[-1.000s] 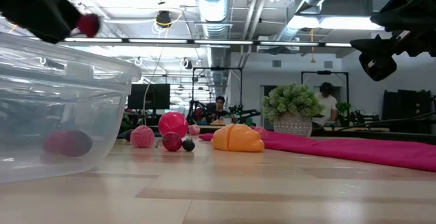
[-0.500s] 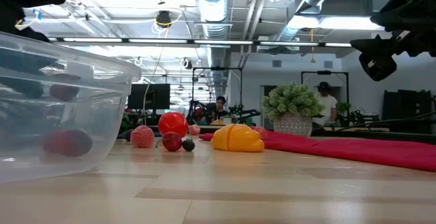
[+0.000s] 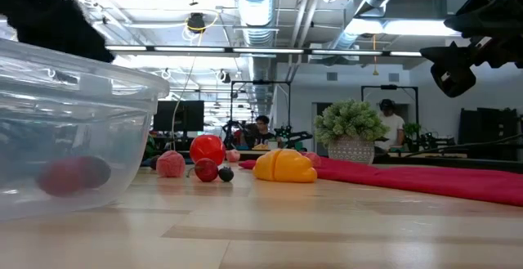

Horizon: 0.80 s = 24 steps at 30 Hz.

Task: Pick and placing Produce into tupperware
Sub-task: Put the strawberry into the transparent bin

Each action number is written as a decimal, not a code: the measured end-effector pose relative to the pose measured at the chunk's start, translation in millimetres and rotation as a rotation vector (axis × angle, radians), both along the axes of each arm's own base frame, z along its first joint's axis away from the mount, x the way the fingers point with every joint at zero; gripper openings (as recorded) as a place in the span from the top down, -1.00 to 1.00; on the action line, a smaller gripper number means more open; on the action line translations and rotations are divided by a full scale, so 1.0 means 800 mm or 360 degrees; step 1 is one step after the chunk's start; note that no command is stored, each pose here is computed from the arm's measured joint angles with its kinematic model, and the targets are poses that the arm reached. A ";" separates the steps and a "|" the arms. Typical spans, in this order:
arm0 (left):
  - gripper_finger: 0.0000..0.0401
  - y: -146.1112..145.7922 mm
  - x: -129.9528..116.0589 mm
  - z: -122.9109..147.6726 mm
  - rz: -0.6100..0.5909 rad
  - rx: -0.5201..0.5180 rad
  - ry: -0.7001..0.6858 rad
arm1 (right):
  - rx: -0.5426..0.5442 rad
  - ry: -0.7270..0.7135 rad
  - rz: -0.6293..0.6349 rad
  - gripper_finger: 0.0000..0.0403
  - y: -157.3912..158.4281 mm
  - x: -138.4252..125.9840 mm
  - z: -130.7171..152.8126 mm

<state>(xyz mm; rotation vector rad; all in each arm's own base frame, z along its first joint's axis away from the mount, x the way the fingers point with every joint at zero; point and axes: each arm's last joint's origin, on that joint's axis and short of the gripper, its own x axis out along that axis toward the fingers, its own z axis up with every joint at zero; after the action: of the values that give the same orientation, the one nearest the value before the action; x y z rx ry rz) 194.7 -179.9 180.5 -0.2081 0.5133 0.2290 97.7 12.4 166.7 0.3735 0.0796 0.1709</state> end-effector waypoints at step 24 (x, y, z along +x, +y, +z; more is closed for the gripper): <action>0.29 -0.012 -0.030 0.107 -0.0193 0.0321 0.0454 | 0.0000 0.0001 0.0000 -0.24 0.000 0.000 0.000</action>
<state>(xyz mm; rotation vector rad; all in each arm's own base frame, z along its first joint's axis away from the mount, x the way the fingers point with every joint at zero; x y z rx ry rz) 170.7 -189.9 265.9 0.0539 0.7784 0.1913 97.7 12.4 166.7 0.3735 0.0799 0.1707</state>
